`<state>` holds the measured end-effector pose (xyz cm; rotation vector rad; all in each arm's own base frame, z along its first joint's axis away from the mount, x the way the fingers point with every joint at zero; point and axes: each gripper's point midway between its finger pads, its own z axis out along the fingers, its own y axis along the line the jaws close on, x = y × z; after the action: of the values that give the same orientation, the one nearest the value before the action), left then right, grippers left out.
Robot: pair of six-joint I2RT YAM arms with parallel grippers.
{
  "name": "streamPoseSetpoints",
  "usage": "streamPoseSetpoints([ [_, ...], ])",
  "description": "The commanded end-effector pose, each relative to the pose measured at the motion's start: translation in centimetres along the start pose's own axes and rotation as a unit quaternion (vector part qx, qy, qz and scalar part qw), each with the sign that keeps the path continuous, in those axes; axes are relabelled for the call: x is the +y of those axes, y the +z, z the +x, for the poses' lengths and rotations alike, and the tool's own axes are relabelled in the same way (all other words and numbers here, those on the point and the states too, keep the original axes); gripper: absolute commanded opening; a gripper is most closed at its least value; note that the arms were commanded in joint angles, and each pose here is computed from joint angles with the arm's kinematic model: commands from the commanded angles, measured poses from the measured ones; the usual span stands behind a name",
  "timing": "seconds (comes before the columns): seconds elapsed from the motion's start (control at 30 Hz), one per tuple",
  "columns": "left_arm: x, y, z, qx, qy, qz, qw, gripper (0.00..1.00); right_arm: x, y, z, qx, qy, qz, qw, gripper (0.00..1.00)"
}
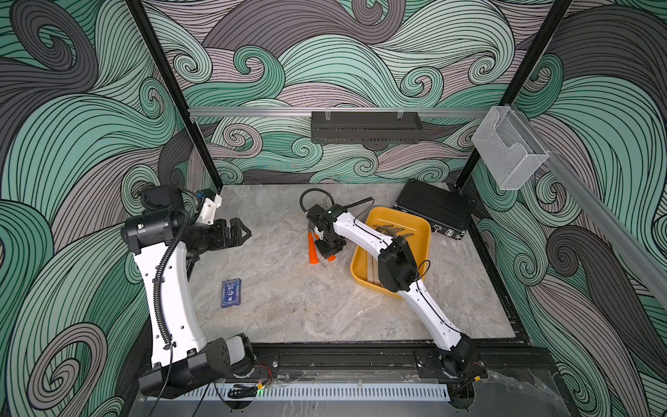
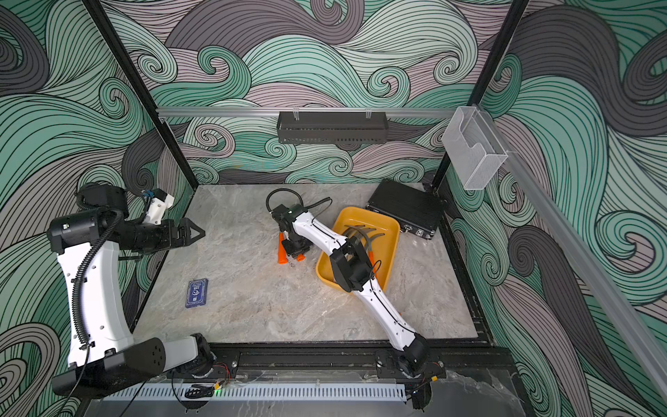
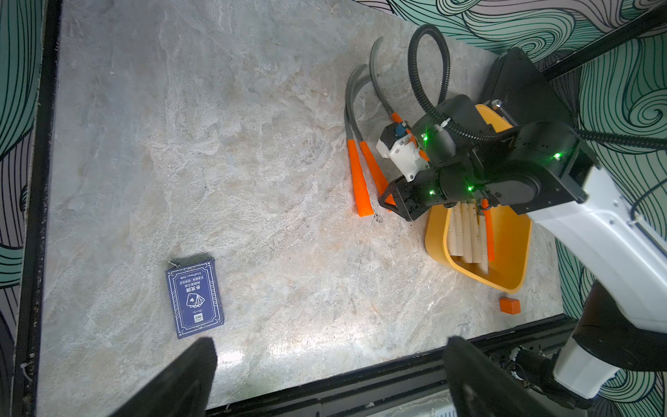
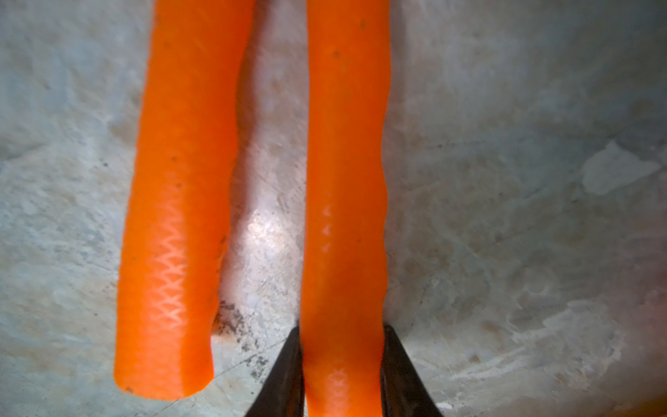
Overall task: Put small sickles into storage boxes
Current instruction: Pick up the sickle at the center of the board.
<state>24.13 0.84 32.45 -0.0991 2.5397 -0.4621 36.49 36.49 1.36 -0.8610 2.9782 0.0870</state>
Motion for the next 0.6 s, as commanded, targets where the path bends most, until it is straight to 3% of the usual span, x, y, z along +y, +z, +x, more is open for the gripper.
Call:
streamPoseSetpoints([
  [0.0, -0.6, -0.9, 0.0, -0.009, 0.003, 0.004, 1.0, 0.99, -0.2, 0.0, 0.8, 0.017, -0.005, -0.007, 1.0, 0.0],
  [0.57, -1.0, -1.2, -0.5, -0.024, 0.001, 0.011, 1.0, 0.99, 0.5, -6.0, -1.3, -0.051, 0.0, -0.034, 0.998, 0.0],
])
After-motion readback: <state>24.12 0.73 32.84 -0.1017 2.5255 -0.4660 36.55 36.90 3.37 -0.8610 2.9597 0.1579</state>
